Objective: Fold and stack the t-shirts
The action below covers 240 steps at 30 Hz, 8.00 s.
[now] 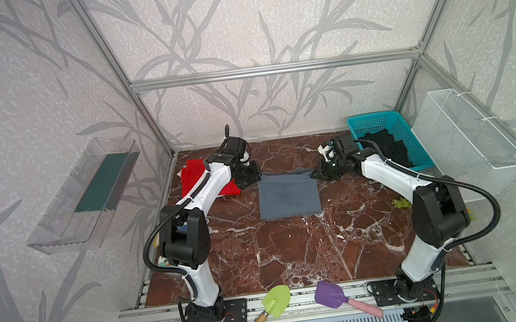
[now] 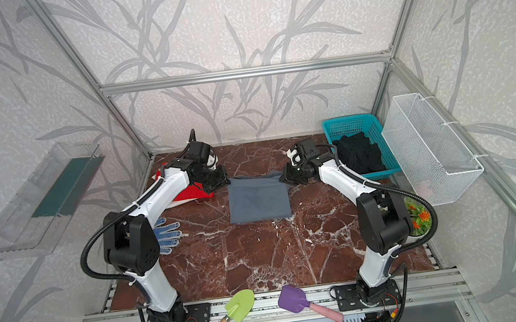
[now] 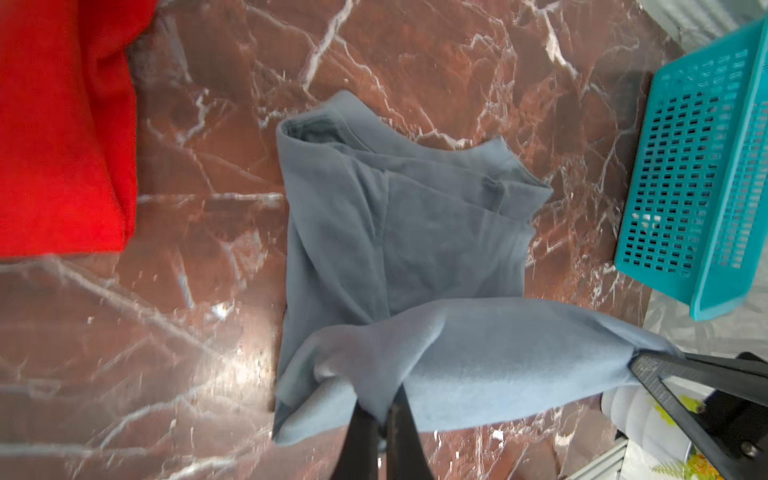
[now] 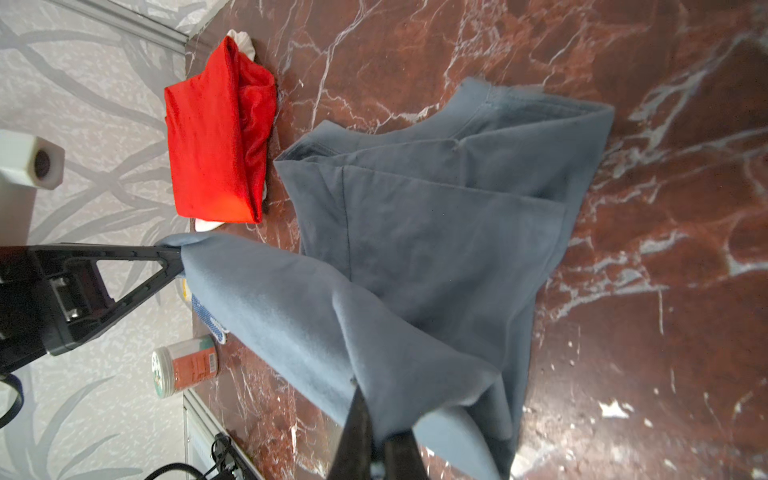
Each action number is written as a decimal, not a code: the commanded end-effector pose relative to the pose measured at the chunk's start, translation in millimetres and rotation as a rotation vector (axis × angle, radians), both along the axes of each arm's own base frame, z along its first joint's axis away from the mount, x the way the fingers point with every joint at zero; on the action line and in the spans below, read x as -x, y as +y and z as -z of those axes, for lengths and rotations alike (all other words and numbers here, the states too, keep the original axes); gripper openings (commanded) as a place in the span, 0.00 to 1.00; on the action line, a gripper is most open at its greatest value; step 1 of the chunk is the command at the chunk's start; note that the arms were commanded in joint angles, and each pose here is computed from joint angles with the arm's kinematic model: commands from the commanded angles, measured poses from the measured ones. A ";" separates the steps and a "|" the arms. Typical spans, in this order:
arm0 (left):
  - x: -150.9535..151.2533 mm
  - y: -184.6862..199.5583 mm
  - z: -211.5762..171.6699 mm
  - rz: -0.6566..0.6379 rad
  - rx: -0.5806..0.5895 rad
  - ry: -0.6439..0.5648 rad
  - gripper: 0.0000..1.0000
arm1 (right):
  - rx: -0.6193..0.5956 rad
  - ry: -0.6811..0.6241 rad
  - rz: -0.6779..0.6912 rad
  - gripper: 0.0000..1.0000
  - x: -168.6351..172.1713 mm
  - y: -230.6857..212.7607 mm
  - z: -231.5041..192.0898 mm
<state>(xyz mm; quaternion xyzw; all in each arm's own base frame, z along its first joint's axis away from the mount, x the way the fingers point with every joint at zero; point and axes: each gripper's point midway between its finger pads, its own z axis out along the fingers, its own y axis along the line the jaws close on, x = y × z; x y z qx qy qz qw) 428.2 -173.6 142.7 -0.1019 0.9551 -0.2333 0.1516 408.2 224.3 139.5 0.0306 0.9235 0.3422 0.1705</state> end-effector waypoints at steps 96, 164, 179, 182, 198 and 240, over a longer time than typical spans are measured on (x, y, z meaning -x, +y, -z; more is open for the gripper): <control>-32.5 14.8 120.6 -0.043 -0.198 -0.207 0.06 | 0.222 -0.110 0.028 0.15 -49.9 -26.0 111.4; 35.8 -60.8 60.1 -0.017 0.070 -0.372 0.46 | -0.119 -0.099 0.064 0.45 21.5 27.5 54.9; 68.3 -27.7 122.0 -0.075 -0.004 -0.271 0.45 | -0.031 0.015 0.190 0.45 53.9 -37.0 109.1; 73.4 -24.8 112.3 -0.064 -0.012 -0.286 0.45 | -0.021 -0.040 0.170 0.45 53.4 -39.1 87.0; 100.7 -131.8 61.4 0.146 0.189 -0.317 0.46 | -0.149 -0.010 0.105 0.46 93.4 3.3 70.8; 132.9 -22.5 70.4 0.049 0.062 -0.293 0.45 | 0.031 -0.045 0.035 0.47 101.1 -20.5 31.3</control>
